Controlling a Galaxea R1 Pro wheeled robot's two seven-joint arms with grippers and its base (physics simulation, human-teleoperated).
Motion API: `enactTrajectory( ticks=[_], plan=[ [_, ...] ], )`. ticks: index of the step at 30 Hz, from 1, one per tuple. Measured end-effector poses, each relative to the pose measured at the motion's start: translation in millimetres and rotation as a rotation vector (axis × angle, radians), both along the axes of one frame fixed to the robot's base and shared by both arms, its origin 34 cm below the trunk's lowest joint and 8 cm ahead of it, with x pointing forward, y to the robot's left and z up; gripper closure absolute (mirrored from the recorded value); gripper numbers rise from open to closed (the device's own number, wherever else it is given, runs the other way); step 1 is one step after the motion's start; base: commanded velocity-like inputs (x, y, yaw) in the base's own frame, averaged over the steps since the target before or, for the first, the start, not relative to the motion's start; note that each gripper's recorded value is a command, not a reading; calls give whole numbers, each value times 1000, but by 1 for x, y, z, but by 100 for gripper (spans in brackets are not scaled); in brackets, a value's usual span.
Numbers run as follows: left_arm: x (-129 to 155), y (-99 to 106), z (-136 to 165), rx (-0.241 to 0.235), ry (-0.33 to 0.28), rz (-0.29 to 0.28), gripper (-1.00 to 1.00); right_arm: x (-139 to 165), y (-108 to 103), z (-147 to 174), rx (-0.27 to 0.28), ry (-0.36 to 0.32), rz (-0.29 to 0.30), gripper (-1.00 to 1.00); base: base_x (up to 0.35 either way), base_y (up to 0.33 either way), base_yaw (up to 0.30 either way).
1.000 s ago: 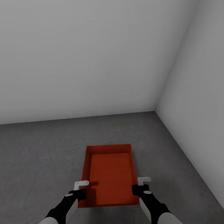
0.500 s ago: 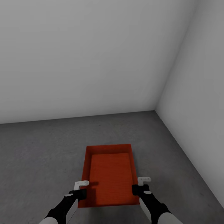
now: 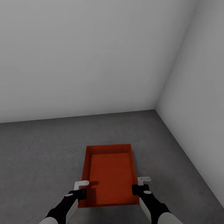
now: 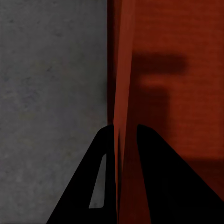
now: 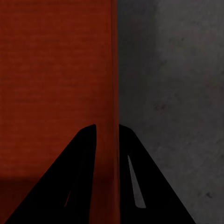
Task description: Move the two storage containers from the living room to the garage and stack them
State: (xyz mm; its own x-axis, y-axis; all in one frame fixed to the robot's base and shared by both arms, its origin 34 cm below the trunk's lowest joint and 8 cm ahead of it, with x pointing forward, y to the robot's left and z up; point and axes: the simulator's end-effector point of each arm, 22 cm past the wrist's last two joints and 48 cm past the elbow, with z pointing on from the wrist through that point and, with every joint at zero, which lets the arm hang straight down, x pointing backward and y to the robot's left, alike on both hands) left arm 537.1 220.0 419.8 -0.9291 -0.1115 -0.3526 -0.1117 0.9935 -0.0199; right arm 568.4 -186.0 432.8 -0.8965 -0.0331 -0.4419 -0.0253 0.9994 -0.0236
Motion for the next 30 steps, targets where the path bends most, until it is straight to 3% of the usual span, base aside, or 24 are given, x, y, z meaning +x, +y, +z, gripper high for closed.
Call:
enactTrajectory(
  ticks=[30],
  plan=[
    [-8,0,-8,0,20,-1,100,-8,0,-9,0,21,-1,100,0,0,0]
  ],
)
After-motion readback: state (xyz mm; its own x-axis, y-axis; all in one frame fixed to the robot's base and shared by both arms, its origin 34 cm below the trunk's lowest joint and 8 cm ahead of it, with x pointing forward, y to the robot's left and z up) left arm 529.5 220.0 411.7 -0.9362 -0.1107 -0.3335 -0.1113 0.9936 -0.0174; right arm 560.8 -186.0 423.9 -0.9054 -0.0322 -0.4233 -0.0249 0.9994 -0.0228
